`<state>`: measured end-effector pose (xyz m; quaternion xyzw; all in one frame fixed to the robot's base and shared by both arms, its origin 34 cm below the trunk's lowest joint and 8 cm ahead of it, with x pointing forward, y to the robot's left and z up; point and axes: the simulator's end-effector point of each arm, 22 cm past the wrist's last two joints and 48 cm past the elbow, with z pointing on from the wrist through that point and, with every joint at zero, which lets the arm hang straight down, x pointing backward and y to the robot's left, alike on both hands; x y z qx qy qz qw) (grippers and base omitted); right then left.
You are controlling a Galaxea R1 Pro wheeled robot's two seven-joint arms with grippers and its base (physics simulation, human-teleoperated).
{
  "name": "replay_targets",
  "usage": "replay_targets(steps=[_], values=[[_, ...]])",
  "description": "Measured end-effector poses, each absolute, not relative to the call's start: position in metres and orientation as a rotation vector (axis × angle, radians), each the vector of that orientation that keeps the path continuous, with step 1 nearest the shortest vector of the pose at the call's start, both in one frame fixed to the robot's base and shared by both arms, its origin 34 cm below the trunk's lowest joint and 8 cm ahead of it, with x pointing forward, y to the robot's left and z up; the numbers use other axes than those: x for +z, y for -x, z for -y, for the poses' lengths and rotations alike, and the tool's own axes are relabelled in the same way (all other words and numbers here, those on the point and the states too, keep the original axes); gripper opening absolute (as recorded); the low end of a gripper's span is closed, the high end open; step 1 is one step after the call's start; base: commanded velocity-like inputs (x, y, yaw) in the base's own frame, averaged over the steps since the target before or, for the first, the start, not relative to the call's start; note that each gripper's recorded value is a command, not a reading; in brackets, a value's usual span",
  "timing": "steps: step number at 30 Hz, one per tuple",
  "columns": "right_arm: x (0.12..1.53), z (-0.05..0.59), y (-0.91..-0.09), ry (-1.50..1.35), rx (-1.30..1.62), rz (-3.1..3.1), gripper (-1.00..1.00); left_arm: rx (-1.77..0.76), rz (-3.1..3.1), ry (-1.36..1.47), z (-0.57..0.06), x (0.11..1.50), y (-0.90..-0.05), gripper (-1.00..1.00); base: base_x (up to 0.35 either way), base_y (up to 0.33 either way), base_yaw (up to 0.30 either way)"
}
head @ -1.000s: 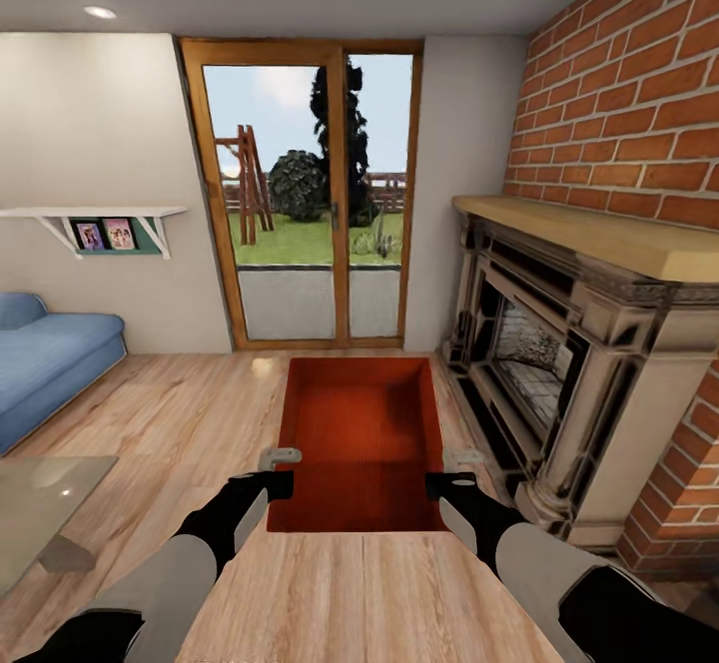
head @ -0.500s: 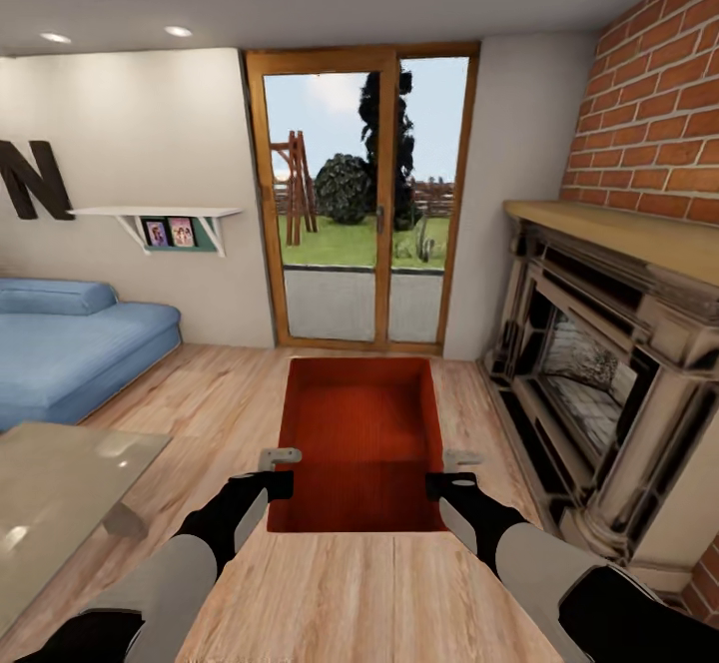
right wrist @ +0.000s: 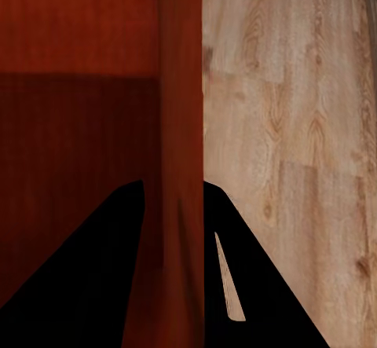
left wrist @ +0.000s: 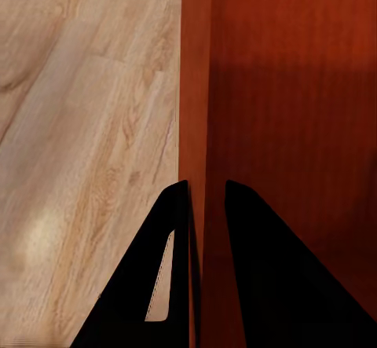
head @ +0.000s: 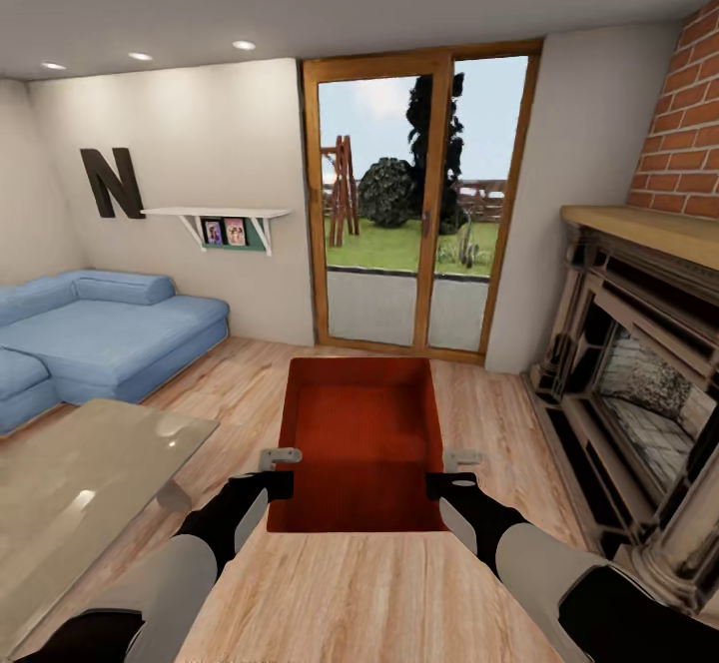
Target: Move the two storage containers from the living room to the garage. In the garage, place one container on the floor and stack the other container on top of it (either order is fine).
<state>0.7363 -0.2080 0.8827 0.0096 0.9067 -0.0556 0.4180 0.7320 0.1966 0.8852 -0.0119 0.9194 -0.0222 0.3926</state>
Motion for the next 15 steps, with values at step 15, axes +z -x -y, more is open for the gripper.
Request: replay_targets(steps=[15], values=[[0.8884, 0.2080, -0.7371, -0.024, -0.139, -2.266, -1.00, -0.057, -2.325, 0.030, -0.1966, 0.8907, -0.7327, -1.00, 0.000, 0.000, 0.291]])
